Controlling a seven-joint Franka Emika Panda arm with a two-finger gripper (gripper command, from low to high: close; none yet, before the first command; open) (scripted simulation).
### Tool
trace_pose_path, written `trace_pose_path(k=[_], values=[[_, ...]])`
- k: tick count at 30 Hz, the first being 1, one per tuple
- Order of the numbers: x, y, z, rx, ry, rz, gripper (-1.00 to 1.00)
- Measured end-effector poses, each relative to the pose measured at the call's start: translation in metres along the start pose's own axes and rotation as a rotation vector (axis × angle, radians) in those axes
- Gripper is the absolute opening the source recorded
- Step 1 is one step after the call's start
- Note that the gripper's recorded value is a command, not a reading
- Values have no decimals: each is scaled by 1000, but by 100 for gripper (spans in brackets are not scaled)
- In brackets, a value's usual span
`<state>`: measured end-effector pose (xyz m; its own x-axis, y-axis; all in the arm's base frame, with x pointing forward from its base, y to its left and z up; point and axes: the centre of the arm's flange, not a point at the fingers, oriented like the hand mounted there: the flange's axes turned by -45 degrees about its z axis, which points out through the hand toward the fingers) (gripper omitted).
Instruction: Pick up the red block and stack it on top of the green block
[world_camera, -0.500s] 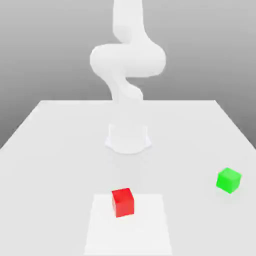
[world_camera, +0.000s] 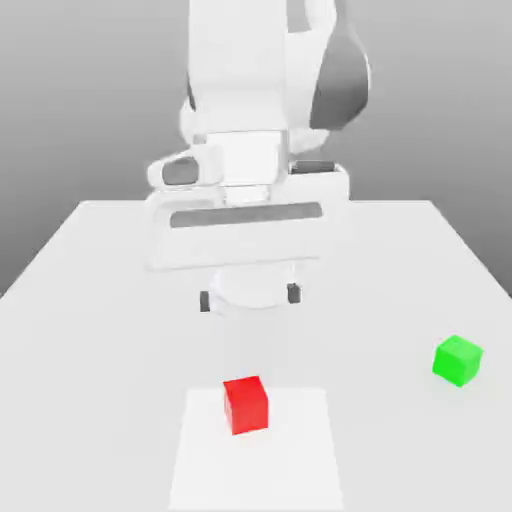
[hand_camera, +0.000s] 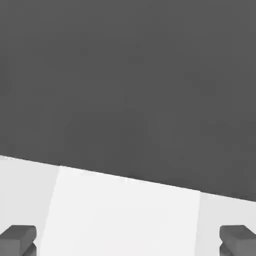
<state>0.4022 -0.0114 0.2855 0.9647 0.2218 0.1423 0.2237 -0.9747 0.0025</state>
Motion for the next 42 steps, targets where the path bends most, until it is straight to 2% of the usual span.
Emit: trace_pose_path(k=[3,9,10,17,24,31,38,42], values=[[-41,-5,62,4,-117,-45,0],[-56,-6,120,5,-141,-57,0],[-59,-7,129,5,-142,-56,-100],[-59,-7,131,5,-143,-56,-100],[-51,-7,76,7,-143,-56,-100],[-25,-173,56,36,-139,-456,-100],[-77,-341,31,64,-133,-854,-100],[-86,-353,62,64,-132,-877,-100]])
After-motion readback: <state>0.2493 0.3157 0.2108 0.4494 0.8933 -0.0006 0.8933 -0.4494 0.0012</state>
